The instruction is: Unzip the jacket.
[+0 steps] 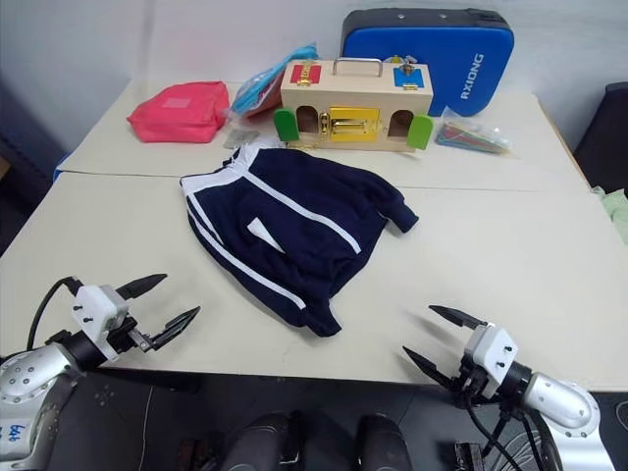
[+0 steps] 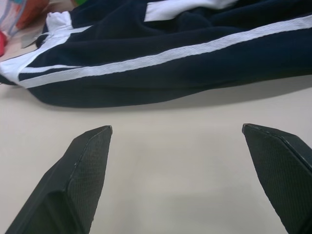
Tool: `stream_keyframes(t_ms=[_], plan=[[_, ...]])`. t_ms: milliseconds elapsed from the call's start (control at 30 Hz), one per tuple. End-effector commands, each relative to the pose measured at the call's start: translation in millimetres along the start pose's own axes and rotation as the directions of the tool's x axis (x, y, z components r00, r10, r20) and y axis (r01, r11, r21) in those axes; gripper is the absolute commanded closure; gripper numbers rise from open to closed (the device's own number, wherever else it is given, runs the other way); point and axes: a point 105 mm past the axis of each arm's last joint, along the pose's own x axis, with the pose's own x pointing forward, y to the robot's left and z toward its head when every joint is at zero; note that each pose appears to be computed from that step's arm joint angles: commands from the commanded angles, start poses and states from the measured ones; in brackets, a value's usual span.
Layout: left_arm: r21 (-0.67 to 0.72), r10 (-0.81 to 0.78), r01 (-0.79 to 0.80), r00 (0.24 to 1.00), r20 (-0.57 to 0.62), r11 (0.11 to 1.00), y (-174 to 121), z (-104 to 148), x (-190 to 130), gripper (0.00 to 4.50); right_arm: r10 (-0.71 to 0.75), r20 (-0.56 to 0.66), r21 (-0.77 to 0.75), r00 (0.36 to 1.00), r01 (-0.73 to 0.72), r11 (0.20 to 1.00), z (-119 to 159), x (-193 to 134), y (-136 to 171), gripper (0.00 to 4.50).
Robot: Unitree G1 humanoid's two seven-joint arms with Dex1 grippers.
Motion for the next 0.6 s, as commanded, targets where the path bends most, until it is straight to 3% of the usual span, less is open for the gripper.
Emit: stream_keyframes(t_ms=[33, 100, 200, 600], plan=[[0.041, 0.003, -0.004, 1.0, 0.017, 0.999, -2.3, 6.4, -4.1, 0.0, -0.029, 0.034, -0.037, 0.999, 0.03, 0.999, 9.1, 1.7, -4.9, 0.02], [0.016, 0.018, -0.018, 1.0, 0.024, 1.0, -1.6, 5.5, -5.8, 0.0, -0.033, 0.042, -0.037, 0.999, 0.034, 0.999, 10.1, 4.1, -5.1, 0.02], [-0.1, -0.15, 0.153, 0.988, 0.037, 0.983, -20.9, 8.3, -14.5, 0.0, -0.045, 0.06, -0.025, 0.997, 0.046, 0.999, 12.0, 7.4, -5.7, 0.02], [-0.078, -0.193, 0.195, 0.981, 0.033, 0.978, -23.5, 14.9, -25.3, 0.0, -0.014, 0.11, -0.013, 0.994, 0.016, 1.0, 18.0, 26.7, -2.0, 0.02]])
